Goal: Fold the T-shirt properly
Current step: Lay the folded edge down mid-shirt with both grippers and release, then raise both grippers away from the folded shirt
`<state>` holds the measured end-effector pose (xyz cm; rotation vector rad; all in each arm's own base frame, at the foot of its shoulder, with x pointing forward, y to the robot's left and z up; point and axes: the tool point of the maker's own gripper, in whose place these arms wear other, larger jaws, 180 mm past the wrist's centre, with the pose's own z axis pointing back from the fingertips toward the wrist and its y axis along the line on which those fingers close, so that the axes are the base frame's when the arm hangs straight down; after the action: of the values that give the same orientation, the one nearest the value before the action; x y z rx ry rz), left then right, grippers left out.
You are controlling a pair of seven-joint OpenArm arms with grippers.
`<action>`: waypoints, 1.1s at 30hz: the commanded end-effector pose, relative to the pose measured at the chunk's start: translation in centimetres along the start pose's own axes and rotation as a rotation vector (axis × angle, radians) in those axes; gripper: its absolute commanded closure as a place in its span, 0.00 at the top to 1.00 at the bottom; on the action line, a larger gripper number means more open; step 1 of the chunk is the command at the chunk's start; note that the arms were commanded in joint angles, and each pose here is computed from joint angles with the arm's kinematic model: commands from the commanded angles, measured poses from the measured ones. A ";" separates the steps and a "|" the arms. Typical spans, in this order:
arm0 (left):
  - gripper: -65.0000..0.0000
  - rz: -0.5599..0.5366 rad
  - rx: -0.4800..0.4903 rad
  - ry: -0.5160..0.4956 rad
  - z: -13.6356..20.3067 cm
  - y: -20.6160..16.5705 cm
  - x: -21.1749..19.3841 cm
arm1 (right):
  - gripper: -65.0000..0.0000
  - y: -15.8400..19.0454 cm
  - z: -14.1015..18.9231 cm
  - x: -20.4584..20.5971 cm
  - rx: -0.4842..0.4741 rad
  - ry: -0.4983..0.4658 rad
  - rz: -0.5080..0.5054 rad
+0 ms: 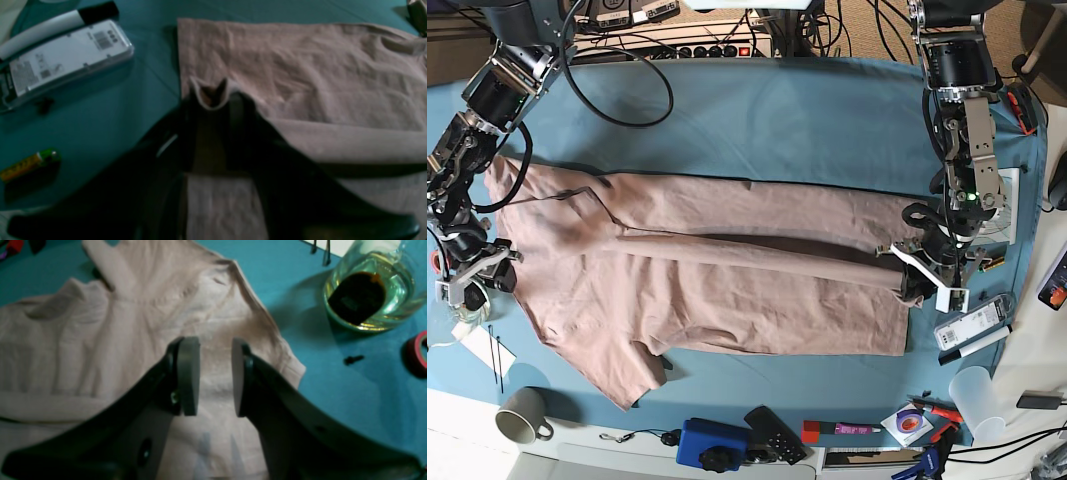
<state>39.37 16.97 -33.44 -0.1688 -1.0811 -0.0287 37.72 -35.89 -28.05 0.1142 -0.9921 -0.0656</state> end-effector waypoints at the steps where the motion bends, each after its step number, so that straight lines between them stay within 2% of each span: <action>1: 0.30 -0.013 -0.003 -0.052 0.1 0.1 2.0 | 0.26 -0.5 0.8 2.5 -0.007 -0.064 0.022; 5: 0.66 -0.010 0.001 -0.041 0.2 0.2 1.6 | 0.26 -0.5 0.8 2.4 -0.007 -0.059 0.022; 7: 0.77 -0.010 0.001 -0.043 0.2 0.2 1.7 | 0.26 -0.5 0.8 2.4 -0.008 -0.059 0.022; 10: 0.78 -0.011 0.000 -0.043 0.2 0.2 1.8 | 0.26 -0.4 0.8 2.4 -0.003 -0.054 0.020; 13: 0.78 -0.025 -0.001 0.000 0.6 -0.1 1.7 | 0.26 -0.1 1.4 2.9 0.045 -0.059 -0.002; 17: 0.78 -0.061 0.002 -0.011 2.0 -0.7 3.7 | 0.26 -0.4 3.0 4.7 0.098 -0.100 -0.029; 21: 0.78 -0.075 0.035 -0.019 3.7 -0.8 4.4 | 0.26 -3.1 5.1 5.0 0.036 -0.104 -0.047; 28: 0.78 -0.103 0.047 0.058 6.6 -1.2 0.0 | 0.27 -7.7 8.0 3.9 -0.112 -0.099 -0.109; 29: 0.78 -0.106 0.046 0.066 7.1 -1.4 -0.5 | 0.28 -7.9 8.1 3.7 -0.118 -0.095 -0.099; 33: 0.78 -0.125 0.040 0.083 9.5 -2.2 -1.9 | 0.48 -7.6 7.9 2.0 -0.109 -0.039 -0.063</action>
<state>29.27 16.13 -31.84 -0.0658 -0.9538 -0.1191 31.72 -43.41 -25.37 0.0735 -0.9635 -0.1960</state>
